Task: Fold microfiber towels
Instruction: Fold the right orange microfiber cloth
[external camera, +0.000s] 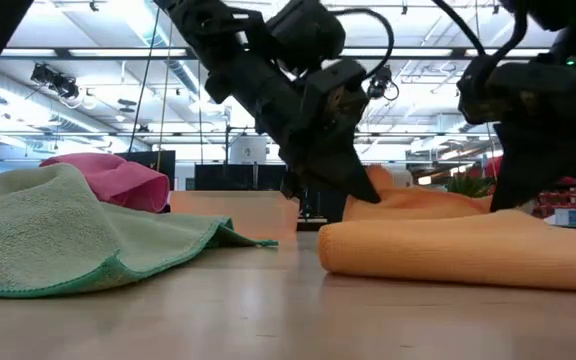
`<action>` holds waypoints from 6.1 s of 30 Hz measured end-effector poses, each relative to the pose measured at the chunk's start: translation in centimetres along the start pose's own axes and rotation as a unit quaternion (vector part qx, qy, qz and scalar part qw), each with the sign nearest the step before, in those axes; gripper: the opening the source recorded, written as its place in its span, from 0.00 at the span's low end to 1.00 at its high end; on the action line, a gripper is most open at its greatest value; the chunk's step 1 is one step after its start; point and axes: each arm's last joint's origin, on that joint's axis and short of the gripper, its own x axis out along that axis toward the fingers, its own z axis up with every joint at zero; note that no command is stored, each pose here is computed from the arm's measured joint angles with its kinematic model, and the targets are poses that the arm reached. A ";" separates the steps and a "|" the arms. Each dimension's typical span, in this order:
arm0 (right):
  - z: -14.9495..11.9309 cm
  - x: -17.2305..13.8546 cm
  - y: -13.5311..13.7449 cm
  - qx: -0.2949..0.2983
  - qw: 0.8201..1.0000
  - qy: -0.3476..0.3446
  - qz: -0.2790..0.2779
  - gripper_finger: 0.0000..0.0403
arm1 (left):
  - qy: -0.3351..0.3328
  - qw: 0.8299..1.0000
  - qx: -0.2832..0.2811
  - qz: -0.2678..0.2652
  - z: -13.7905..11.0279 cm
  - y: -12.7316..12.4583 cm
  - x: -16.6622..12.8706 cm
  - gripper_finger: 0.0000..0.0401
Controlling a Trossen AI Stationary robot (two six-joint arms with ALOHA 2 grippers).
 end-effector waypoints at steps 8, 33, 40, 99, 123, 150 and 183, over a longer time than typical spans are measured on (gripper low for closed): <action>1.0 -0.3 -0.4 0.027 1.000 -0.006 -0.002 0.28 | -0.008 1.000 -0.007 -0.001 0.5 0.3 -0.6 0.27; -7.5 0.7 7.6 0.116 0.977 -0.070 0.167 0.01 | -0.017 0.967 0.255 0.001 0.6 -0.4 -0.7 0.36; -8.3 2.6 10.0 0.102 0.982 -0.050 0.152 0.00 | -0.031 0.958 0.285 -0.007 0.5 0.1 0.4 0.49; -8.4 4.2 9.2 0.123 0.987 -0.007 0.100 0.00 | 0.058 0.966 0.235 0.091 5.0 3.2 0.0 0.15; -1.8 -3.2 4.5 0.074 0.995 -0.065 -0.009 0.00 | 0.068 0.977 0.199 0.020 0.8 -9.0 0.0 0.17; -0.3 1.5 0.0 0.075 0.997 -0.007 0.002 0.00 | 0.043 0.986 0.129 0.094 -0.2 -6.6 1.1 0.13; -3.8 1.8 2.3 0.053 0.998 0.022 0.038 0.00 | 0.014 0.990 0.080 0.112 2.6 1.4 2.5 0.07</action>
